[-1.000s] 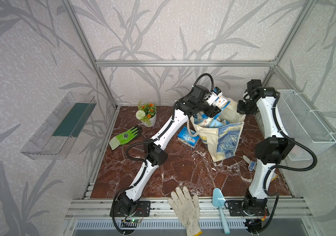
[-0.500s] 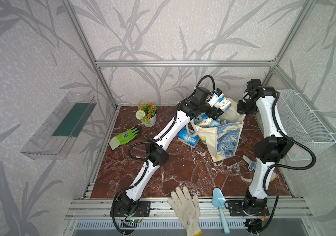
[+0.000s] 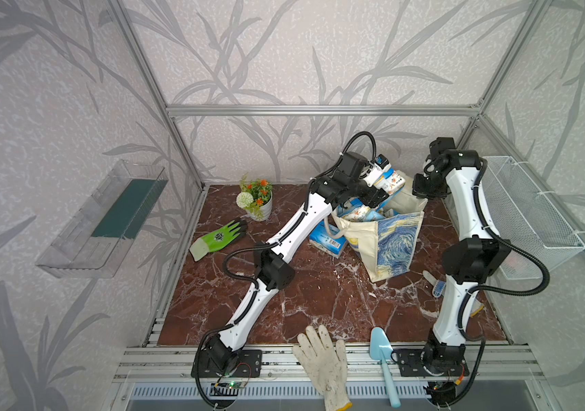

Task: Put tissues into the canvas bag
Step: Place the pack of facial tissues in the canvas bag, then adjust the pack of facial tissues at the center of the board.

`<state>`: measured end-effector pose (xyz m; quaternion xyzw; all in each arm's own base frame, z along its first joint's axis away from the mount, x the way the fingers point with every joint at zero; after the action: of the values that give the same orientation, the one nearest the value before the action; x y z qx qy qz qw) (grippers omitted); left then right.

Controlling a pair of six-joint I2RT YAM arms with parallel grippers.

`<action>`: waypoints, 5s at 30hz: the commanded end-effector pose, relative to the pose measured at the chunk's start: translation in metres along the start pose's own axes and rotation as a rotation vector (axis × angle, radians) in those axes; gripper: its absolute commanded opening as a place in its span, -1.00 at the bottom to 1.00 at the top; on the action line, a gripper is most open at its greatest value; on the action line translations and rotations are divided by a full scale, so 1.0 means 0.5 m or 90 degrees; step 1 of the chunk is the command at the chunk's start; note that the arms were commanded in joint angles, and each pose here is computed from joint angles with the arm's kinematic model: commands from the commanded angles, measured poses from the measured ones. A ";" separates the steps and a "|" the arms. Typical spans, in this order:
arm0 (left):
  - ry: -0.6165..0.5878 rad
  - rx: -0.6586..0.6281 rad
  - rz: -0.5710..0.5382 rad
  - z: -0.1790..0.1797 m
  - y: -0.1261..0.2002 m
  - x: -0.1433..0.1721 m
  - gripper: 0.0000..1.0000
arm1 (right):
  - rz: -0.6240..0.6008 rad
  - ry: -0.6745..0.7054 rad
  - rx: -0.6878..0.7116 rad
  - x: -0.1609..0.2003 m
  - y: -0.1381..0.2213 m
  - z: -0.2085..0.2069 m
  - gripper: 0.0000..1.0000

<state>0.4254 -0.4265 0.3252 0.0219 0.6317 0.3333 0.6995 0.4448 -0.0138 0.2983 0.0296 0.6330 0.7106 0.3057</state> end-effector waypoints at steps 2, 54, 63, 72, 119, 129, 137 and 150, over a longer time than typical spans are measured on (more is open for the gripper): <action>-0.047 -0.041 -0.035 0.005 0.082 -0.071 0.48 | 0.004 0.004 0.000 -0.003 -0.003 0.004 -0.85; -0.092 -0.076 0.027 0.104 0.392 -0.057 0.99 | -0.006 -0.003 -0.004 -0.013 -0.003 0.007 -0.84; -0.118 0.043 0.176 0.064 0.412 0.183 0.99 | -0.009 -0.007 -0.015 -0.015 0.005 0.013 -0.79; -0.198 0.186 0.239 0.014 0.346 0.362 0.99 | -0.015 -0.001 -0.010 -0.017 0.016 0.011 -0.74; -0.071 0.337 0.116 0.081 0.069 0.492 0.99 | -0.015 0.010 0.003 -0.009 0.025 0.002 -0.64; -0.075 0.364 0.147 0.053 0.086 0.525 0.99 | -0.018 0.009 -0.004 -0.011 0.028 0.005 -0.65; -0.104 0.387 0.152 -0.003 0.155 0.548 0.98 | -0.018 0.010 -0.008 -0.010 0.030 0.007 -0.65; -0.079 0.311 0.175 -0.028 0.177 0.520 0.98 | -0.026 0.003 0.009 -0.016 0.027 -0.002 -0.66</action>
<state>0.3733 -0.2302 0.1315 0.3023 0.6530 0.2420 0.6509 0.4503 -0.0148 0.3087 0.0182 0.6312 0.7080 0.3161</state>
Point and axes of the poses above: each gripper's point midway between its finger pads, its own y axis back along the fingers, its own z axis along the line the jaws close on, x = y × z, the point moved 6 cm from there along y, back along the fingers, and after that the axes turned 14 degrees about -y, right-handed, at the moved point
